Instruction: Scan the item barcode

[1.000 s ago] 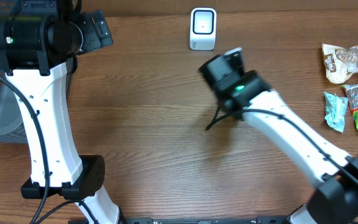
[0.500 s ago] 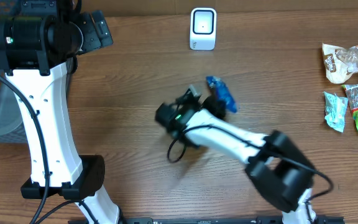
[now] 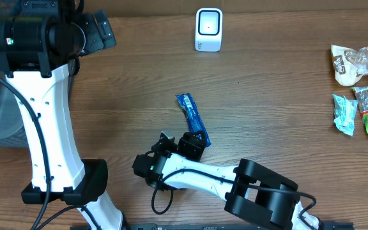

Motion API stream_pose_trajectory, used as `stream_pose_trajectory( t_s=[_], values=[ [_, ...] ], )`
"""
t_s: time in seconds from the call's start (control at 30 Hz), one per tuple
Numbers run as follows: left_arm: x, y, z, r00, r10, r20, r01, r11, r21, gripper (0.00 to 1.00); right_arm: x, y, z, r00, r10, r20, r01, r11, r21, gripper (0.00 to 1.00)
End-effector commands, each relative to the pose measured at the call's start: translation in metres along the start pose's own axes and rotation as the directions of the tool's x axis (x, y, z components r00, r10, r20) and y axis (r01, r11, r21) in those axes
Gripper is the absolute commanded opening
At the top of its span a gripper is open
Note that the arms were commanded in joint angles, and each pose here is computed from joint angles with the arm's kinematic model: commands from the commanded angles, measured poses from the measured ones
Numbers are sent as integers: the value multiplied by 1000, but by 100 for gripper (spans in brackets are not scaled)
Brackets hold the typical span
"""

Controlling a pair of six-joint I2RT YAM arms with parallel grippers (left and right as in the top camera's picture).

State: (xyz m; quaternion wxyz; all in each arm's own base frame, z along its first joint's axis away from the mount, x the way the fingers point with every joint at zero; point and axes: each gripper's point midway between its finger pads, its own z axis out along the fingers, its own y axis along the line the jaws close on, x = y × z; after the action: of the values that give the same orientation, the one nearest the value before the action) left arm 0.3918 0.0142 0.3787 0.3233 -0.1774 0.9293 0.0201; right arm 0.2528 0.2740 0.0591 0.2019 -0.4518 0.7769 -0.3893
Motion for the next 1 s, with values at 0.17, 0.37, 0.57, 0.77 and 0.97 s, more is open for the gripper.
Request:
stream_pose_trajectory(
  t_s=[0.17, 0.37, 0.57, 0.77, 0.97],
  values=[
    [-1, 3, -2, 1000, 6, 8, -6, 1000, -12, 100, 10, 13, 3, 956, 238, -172, -279, 918, -282, 80],
    [-1, 3, -2, 1000, 6, 8, -6, 1000, -12, 100, -7, -54, -13, 793, 521, -316, -605, 608, -515, 75],
    [-1, 3, -2, 1000, 6, 7, -6, 1000, -12, 100, -3, -142, -14, 603, 661, -447, -684, 140, -716, 70],
    [-1, 3, -2, 1000, 6, 8, -6, 1000, -12, 100, 3, -153, 2, 623, 608, -491, -497, -176, -849, 70],
    [-1, 3, -2, 1000, 7, 8, -7, 1000, -12, 100, 6, -109, 27, 624, 584, -519, -513, -195, -836, 70]
  ],
)
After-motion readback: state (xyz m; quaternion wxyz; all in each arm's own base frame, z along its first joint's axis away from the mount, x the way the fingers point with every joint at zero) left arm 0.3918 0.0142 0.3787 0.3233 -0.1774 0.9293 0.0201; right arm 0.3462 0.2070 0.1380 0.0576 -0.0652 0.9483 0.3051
